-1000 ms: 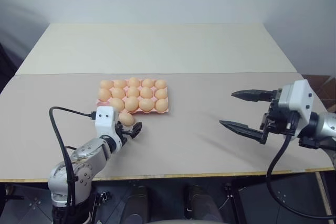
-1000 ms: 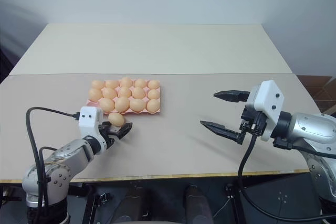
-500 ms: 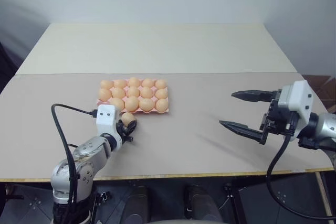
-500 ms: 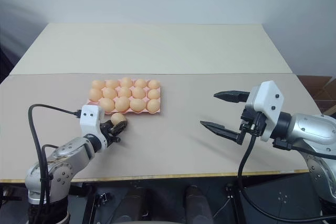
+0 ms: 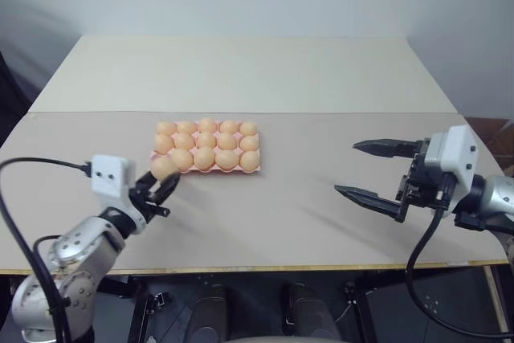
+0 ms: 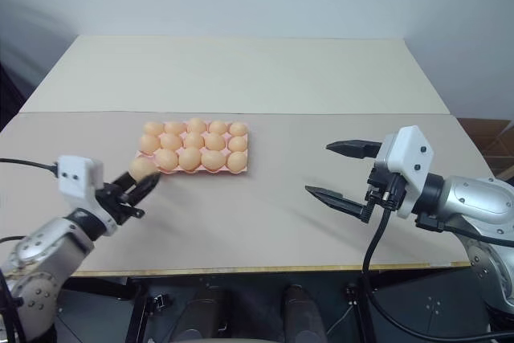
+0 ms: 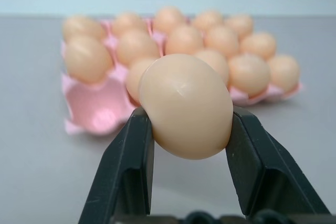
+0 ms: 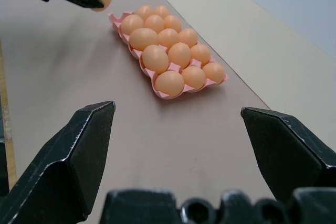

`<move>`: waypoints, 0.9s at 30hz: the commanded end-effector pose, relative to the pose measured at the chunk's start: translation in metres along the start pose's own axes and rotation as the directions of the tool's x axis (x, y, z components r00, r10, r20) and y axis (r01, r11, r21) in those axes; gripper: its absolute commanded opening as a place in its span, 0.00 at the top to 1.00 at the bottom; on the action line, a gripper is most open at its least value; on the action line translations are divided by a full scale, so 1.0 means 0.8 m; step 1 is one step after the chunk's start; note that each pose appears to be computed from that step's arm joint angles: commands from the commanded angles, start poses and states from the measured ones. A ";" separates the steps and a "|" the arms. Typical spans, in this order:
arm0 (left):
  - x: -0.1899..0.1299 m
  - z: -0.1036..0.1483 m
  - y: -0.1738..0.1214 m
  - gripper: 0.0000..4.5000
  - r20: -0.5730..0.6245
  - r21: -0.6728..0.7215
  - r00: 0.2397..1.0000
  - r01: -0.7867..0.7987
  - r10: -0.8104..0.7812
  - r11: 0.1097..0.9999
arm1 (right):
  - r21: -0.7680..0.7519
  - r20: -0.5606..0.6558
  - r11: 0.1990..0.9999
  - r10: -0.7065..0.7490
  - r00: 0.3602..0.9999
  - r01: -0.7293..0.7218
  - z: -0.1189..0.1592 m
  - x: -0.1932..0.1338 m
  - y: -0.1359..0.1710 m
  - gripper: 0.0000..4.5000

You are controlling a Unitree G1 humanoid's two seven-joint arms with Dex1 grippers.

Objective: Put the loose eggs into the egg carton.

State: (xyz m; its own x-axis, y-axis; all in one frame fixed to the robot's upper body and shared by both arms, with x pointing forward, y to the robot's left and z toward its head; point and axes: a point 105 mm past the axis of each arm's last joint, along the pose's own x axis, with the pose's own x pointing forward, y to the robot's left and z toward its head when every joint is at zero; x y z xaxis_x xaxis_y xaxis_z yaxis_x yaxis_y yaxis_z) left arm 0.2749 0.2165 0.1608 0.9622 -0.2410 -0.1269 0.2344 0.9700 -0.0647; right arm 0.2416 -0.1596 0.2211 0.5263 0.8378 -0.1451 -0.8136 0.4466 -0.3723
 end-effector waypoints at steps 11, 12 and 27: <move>0.038 -0.003 0.038 0.47 -0.079 0.052 0.989 -0.124 0.128 0.991 | -0.054 0.023 0.999 -0.009 1.000 0.010 0.014 -0.004 0.000 0.00; 0.039 -0.002 0.038 0.42 -0.080 0.057 0.989 -0.118 0.123 0.991 | -0.054 0.022 0.998 -0.010 1.000 0.011 0.013 -0.004 0.000 0.00; -0.007 0.034 0.036 0.01 -0.020 0.257 0.995 0.100 -0.098 0.961 | -0.046 0.023 0.999 -0.009 1.000 0.010 0.010 -0.002 -0.007 0.00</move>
State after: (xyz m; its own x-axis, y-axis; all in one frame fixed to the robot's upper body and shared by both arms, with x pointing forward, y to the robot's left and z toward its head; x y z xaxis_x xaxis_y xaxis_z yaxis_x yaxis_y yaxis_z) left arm 0.2853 0.2530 0.1689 0.9395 -0.2790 -0.1987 0.3050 0.9455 0.1142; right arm 0.2450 -0.1626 0.2215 0.5336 0.8333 -0.1446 -0.8103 0.4547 -0.3697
